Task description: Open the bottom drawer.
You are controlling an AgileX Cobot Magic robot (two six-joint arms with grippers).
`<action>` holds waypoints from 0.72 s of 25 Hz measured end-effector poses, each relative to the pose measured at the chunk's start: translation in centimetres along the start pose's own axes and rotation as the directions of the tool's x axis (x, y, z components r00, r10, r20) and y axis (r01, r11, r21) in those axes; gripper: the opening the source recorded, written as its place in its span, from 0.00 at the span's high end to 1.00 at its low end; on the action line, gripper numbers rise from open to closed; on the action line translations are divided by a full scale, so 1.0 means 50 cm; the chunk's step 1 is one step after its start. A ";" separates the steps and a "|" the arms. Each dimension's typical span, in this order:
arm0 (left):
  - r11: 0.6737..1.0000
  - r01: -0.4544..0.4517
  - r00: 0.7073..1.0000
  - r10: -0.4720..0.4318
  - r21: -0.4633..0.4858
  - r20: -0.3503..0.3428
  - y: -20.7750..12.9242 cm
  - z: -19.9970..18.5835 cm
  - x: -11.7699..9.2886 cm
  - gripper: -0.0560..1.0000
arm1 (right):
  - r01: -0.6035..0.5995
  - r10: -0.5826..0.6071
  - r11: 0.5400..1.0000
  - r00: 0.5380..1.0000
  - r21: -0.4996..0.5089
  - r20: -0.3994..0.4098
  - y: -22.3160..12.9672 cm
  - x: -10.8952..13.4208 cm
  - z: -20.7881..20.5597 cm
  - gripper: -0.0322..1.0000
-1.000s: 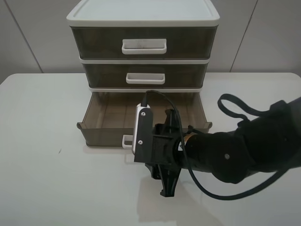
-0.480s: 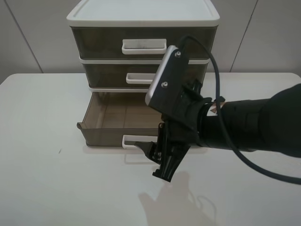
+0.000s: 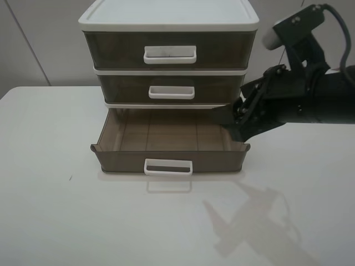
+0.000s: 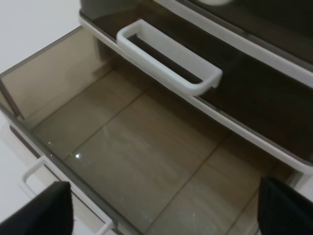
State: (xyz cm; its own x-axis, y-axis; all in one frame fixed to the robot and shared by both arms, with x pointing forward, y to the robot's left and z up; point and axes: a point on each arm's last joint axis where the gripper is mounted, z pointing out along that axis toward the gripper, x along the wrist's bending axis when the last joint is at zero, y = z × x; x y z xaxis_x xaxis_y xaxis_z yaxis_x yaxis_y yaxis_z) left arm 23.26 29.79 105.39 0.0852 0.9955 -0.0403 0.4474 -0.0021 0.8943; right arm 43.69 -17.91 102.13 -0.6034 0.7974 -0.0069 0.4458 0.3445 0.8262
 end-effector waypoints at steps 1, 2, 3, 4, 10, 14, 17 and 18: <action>1.000 0.000 1.000 0.000 0.000 0.000 0.000 0.000 0.000 0.24 | -0.077 0.077 0.997 0.997 0.010 0.005 -0.002 -0.014 -0.009 0.25; 1.000 0.000 1.000 0.000 0.000 0.000 0.000 0.000 0.000 0.24 | -0.130 0.130 0.991 0.991 0.027 0.011 -0.006 -0.026 -0.018 0.25; 1.000 0.000 1.000 0.000 0.000 0.000 0.000 0.000 0.000 0.24 | -0.185 0.184 0.982 0.983 0.040 0.023 -0.010 -0.037 -0.032 0.25; 1.000 0.000 1.000 0.000 0.000 0.000 0.000 0.000 0.000 0.24 | -0.215 0.214 0.975 0.976 0.053 0.037 -0.014 -0.046 -0.043 0.25; 1.000 0.000 1.000 0.000 0.000 0.000 0.000 0.000 0.000 0.24 | -0.332 0.308 0.942 0.916 0.053 0.258 -0.039 -0.092 -0.158 0.25; 1.000 0.000 1.000 0.000 0.000 0.000 0.000 0.000 0.000 0.24 | -0.322 0.292 0.947 0.868 0.008 0.403 -0.049 -0.079 -0.261 0.25; 1.000 0.000 1.000 0.000 0.000 0.000 0.000 0.000 0.000 0.24 | -0.279 0.262 0.959 0.832 -0.040 0.489 -0.055 -0.056 -0.344 0.25; 1.000 0.000 1.000 0.000 0.000 0.000 0.000 0.000 0.000 0.24 | -0.261 0.258 0.963 0.821 -0.068 0.509 -0.060 -0.044 -0.374 0.25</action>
State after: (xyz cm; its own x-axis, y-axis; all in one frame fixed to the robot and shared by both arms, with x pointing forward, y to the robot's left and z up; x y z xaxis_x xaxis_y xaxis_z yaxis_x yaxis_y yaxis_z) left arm 23.26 29.79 105.39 0.0852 0.9955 -0.0403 0.4474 -0.0021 0.8943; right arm 31.32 -29.94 110.22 -0.0434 0.9959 -0.0792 0.5415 0.0901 0.8359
